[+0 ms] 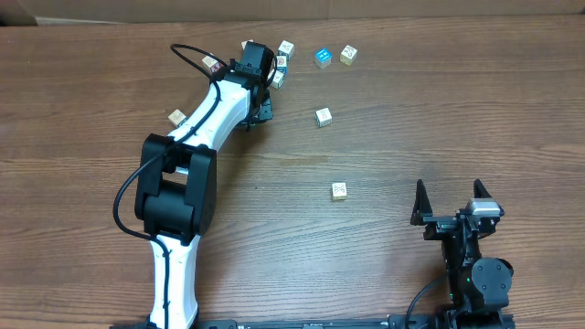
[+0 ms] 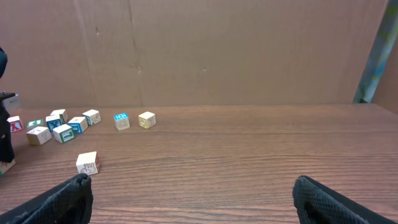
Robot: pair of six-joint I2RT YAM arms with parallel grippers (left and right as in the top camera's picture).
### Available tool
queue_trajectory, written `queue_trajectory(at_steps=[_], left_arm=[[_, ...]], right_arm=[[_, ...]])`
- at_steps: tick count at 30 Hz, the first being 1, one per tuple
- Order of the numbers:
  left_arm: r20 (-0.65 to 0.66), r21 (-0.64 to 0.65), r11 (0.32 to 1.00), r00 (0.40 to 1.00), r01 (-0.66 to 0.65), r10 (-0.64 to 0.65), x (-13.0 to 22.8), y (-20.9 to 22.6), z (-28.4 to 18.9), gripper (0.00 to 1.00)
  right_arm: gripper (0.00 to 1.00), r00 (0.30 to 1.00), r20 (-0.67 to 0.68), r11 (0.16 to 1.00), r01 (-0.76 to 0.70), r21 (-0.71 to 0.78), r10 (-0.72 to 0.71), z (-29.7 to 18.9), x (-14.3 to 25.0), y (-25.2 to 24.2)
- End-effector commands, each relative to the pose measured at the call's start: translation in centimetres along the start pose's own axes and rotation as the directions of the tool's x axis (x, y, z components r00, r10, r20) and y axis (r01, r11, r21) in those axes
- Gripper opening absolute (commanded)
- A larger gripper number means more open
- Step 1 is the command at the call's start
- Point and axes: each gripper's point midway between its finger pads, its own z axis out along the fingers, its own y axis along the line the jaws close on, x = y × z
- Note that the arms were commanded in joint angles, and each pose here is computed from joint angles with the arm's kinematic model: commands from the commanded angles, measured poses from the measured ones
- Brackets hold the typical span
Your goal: Form a tower
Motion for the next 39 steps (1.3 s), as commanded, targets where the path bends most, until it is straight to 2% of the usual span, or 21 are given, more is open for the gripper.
queue_trajectory(at_steps=[1,3,7,10,15,20,24,25,26,29,34,39], left_arm=[[-0.029,-0.004,1.000,0.999,-0.021,0.021,1.0,0.1,0.9,0.31],[-0.031,-0.005,1.000,0.999,-0.022,0.022,1.0,0.1,0.9,0.30],[-0.042,-0.011,1.000,0.999,-0.024,0.023,1.2,0.3,0.5,0.18],[-0.022,-0.001,1.000,1.000,-0.019,0.019,0.7,0.3,-0.7,0.18],[0.029,0.035,0.999,1.000,-0.007,0.006,-0.7,0.3,-4.8,0.14],[0.032,0.145,0.989,0.999,0.012,-0.017,-0.6,-0.5,-9.9,0.13],[-0.016,0.256,0.967,1.000,0.015,-0.011,0.7,-1.7,-12.9,0.12],[-0.037,0.289,0.957,0.999,0.016,-0.006,1.1,-2.1,-13.4,0.06],[-0.055,0.316,0.948,0.999,0.018,0.000,1.5,-2.5,-13.8,0.04],[-0.130,0.386,0.922,0.991,0.031,0.021,3.1,-3.6,-14.4,0.04],[-0.221,0.403,0.914,0.974,0.047,0.047,5.3,-3.8,-14.8,0.04],[-0.253,0.394,0.919,0.964,0.030,0.077,6.7,-4.4,-15.1,0.04]], right_arm=[[1.00,1.000,0.005,1.000,0.001,0.001,-0.001,0.0,0.2,0.0],[1.00,1.000,0.005,1.000,0.001,0.001,-0.001,0.0,0.2,0.0],[1.00,1.000,0.005,1.000,0.001,0.001,-0.001,0.0,0.2,0.0],[1.00,1.000,0.005,1.000,0.001,0.001,-0.001,0.0,0.2,0.0],[1.00,1.000,0.005,1.000,0.001,0.001,-0.001,0.0,0.2,0.0],[1.00,1.000,0.005,1.000,0.001,0.001,-0.001,0.0,0.2,0.0],[1.00,1.000,0.005,1.000,0.001,0.001,-0.001,0.0,0.2,0.0],[1.00,1.000,0.005,1.000,0.001,0.001,-0.001,0.0,0.2,0.0],[1.00,1.000,0.005,1.000,0.001,0.001,-0.001,0.0,0.2,0.0],[1.00,1.000,0.005,1.000,0.001,0.001,-0.001,0.0,0.2,0.0],[1.00,1.000,0.005,1.000,0.001,0.001,-0.001,0.0,0.2,0.0],[1.00,1.000,0.005,1.000,0.001,0.001,-0.001,0.0,0.2,0.0]])
